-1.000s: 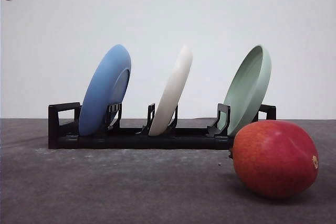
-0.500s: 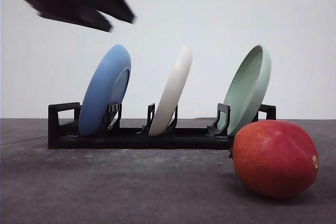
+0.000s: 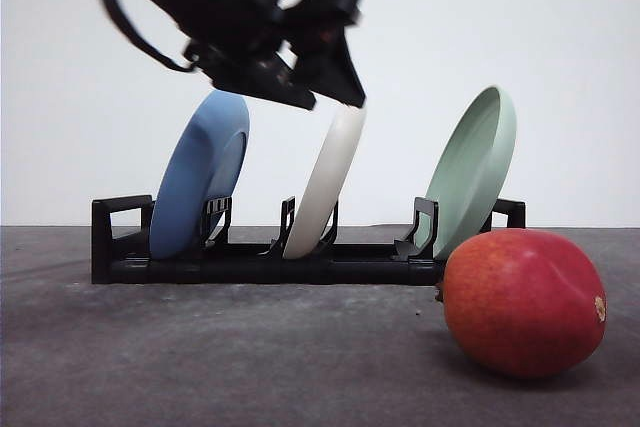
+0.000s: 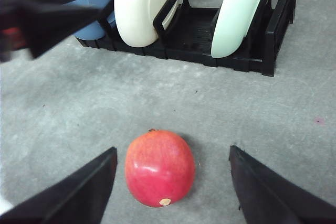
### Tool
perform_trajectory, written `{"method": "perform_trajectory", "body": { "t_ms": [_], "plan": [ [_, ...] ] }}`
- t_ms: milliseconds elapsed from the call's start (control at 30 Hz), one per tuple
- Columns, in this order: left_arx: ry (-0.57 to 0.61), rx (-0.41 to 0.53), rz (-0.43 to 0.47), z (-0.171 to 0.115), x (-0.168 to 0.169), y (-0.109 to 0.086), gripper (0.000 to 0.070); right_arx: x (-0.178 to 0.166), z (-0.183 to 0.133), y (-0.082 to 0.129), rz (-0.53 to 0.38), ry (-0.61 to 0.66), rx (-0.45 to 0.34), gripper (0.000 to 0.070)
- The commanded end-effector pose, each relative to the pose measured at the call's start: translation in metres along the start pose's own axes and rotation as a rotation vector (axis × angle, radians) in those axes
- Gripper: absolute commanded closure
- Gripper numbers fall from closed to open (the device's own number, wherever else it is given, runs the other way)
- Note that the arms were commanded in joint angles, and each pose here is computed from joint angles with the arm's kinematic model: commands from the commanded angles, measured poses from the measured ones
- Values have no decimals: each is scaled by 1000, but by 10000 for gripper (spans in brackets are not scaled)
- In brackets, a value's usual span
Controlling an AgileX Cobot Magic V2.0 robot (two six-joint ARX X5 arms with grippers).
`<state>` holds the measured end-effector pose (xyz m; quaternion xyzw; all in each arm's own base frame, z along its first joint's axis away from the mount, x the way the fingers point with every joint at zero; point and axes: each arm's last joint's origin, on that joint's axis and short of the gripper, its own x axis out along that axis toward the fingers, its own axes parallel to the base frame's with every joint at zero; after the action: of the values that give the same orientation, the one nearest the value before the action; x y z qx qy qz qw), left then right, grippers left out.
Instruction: Place pomegranate in white plate
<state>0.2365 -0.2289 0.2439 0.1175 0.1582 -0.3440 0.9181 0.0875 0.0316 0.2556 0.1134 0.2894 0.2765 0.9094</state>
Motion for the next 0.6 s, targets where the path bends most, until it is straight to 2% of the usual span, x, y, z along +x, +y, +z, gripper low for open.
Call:
{"method": "perform_trajectory", "body": {
  "t_ms": [0, 200, 433, 467, 567],
  "plan": [
    [0, -7, 11, 5, 11, -3, 346, -3, 4, 2, 7, -19, 0, 272],
    [41, -38, 58, 6, 39, -4, 347, -3, 4, 2, 7, -19, 0, 272],
    [60, -41, 80, 3, 51, -4, 358, -3, 4, 2, 7, -19, 0, 272],
    [64, -42, 82, 3, 52, -4, 370, -3, 4, 2, 7, -19, 0, 272],
    [77, -40, 89, 1, 52, -4, 530, -3, 4, 2, 7, -19, 0, 272]
  ]
}}
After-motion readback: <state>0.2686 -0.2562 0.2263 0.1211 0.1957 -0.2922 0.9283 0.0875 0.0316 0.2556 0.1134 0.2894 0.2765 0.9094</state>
